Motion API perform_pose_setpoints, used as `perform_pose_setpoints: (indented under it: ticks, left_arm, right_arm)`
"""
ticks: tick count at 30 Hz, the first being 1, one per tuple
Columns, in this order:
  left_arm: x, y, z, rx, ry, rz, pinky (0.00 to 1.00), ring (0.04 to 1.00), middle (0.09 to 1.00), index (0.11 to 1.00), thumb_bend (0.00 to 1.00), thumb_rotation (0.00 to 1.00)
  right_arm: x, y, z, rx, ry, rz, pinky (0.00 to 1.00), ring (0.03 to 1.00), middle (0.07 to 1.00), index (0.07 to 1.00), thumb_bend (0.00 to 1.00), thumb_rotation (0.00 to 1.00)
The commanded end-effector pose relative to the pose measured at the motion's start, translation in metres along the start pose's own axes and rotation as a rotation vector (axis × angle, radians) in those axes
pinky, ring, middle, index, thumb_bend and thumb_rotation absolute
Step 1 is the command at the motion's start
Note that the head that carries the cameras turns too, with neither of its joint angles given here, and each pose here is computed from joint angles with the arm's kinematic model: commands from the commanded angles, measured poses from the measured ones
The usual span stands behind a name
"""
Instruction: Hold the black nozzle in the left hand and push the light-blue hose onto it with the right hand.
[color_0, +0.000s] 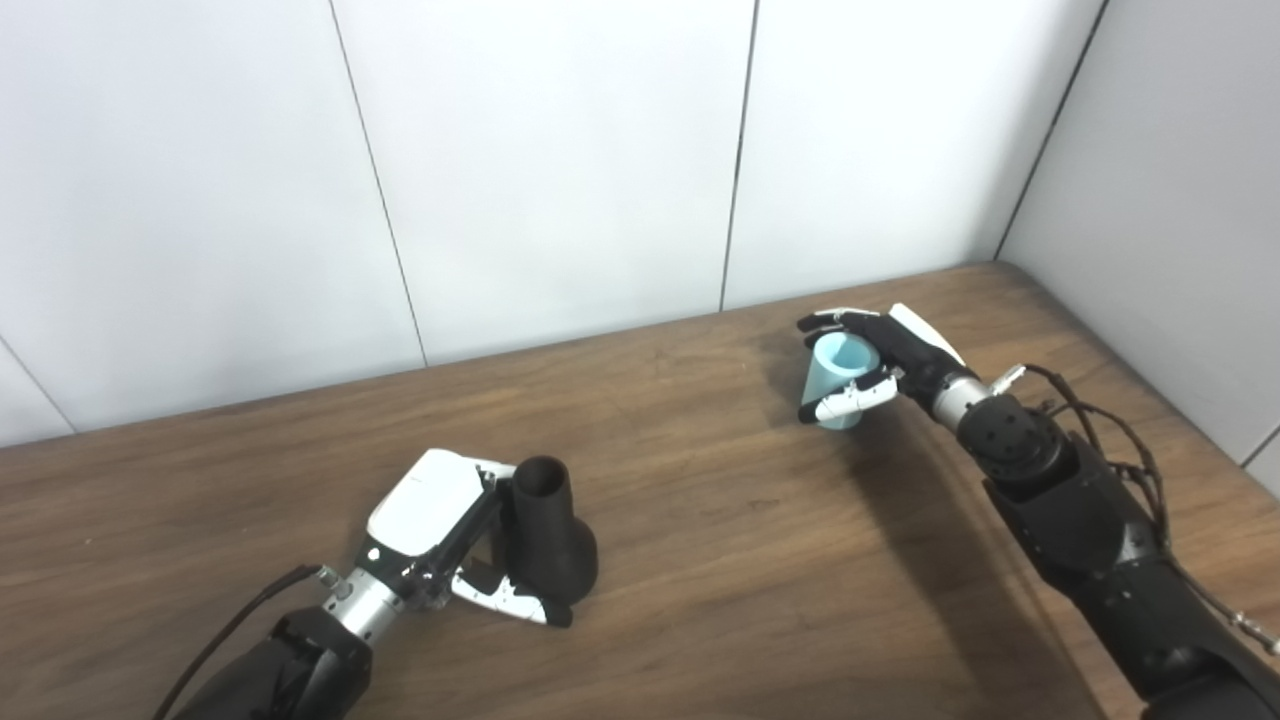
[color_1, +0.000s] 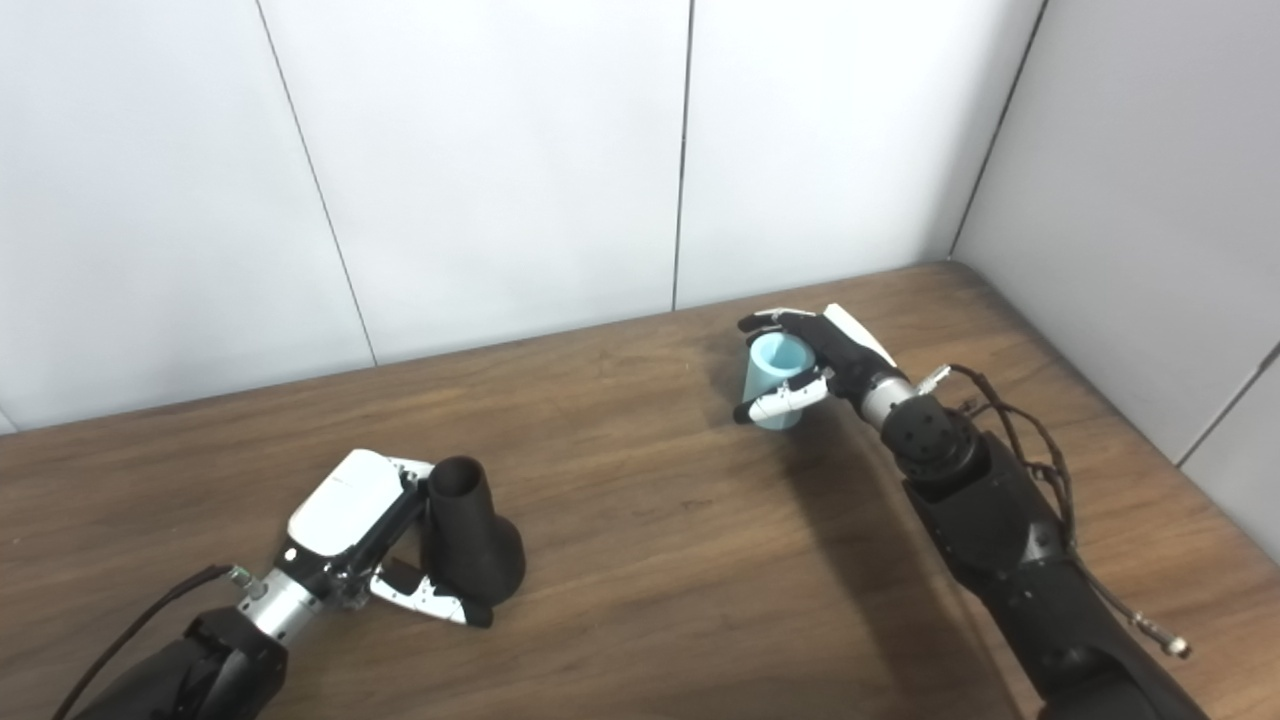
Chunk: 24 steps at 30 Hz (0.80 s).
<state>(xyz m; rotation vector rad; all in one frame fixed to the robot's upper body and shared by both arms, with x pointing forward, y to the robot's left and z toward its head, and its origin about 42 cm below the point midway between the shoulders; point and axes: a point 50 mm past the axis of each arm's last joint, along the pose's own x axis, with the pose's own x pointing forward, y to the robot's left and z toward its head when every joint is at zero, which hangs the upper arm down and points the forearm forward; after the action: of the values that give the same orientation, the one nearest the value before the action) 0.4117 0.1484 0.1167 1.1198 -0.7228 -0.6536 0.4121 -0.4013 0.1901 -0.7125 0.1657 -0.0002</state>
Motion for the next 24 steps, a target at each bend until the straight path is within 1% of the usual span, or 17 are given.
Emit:
perform_pose_setpoints:
  ticks: [1,6,9,10,11,12,14,15,17,24]
  left_arm:
    - [-0.0799,-0.063,-0.0075,-0.027,0.126,-0.261,0.32,0.394,0.415,0.512,0.52,0.0]
    - [-0.0807,-0.0618,-0.0077,-0.028,0.124,-0.261,0.33,0.406,0.428,0.514,0.52,0.0]
    - [-0.0808,-0.0611,-0.0079,-0.029,0.126,-0.266,0.32,0.397,0.416,0.514,0.52,0.0]
    - [-0.0807,-0.0607,-0.0079,-0.028,0.125,-0.261,0.32,0.395,0.414,0.515,0.52,0.0]
    - [-0.0808,-0.0605,-0.0081,-0.029,0.128,-0.258,0.31,0.385,0.406,0.513,0.52,0.0]
    - [-0.081,-0.0604,-0.0082,-0.031,0.129,-0.256,0.31,0.383,0.405,0.513,0.52,0.0]
    - [-0.0814,-0.0604,-0.0086,-0.033,0.133,-0.255,0.31,0.384,0.407,0.513,0.52,0.0]
    - [-0.0815,-0.0606,-0.009,-0.033,0.135,-0.258,0.32,0.392,0.413,0.515,0.52,0.0]
    - [-0.0816,-0.0607,-0.0091,-0.029,0.132,-0.259,0.34,0.405,0.428,0.515,0.52,0.0]
    - [-0.0826,-0.0623,-0.0089,-0.034,0.136,-0.265,0.32,0.4,0.417,0.517,0.52,0.0]
  right_arm:
    - [-0.0051,-0.0079,-0.0142,-0.043,0.063,0.023,0.63,0.696,0.768,0.798,0.82,0.0]
    - [-0.0052,-0.005,-0.0169,-0.031,0.055,0.002,0.6,0.659,0.741,0.794,0.8,0.0]
    - [-0.0057,-0.0031,-0.0164,-0.042,0.048,-0.031,0.57,0.616,0.69,0.755,0.78,0.0]
    - [-0.0054,-0.0027,-0.0158,-0.052,0.036,-0.053,0.56,0.613,0.685,0.751,0.78,0.0]
    - [-0.0047,-0.0028,-0.0161,-0.063,0.02,-0.074,0.51,0.559,0.563,0.608,0.63,0.0]
    - [-0.0043,-0.0028,-0.0163,-0.07,0.008,-0.087,0.48,0.524,0.524,0.552,0.58,0.0]
    - [-0.0034,-0.0032,-0.0172,-0.072,-0.006,-0.105,0.44,0.483,0.49,0.503,0.54,0.0]
    - [-0.0026,-0.0037,-0.0184,-0.075,-0.009,-0.112,0.41,0.46,0.487,0.49,0.53,0.0]
    - [-0.002,-0.0042,-0.0201,-0.081,-0.012,-0.125,0.4,0.444,0.478,0.486,0.53,0.0]
    - [-0.0021,-0.0009,-0.0235,-0.055,-0.062,-0.181,0.4,0.449,0.487,0.488,0.52,0.0]
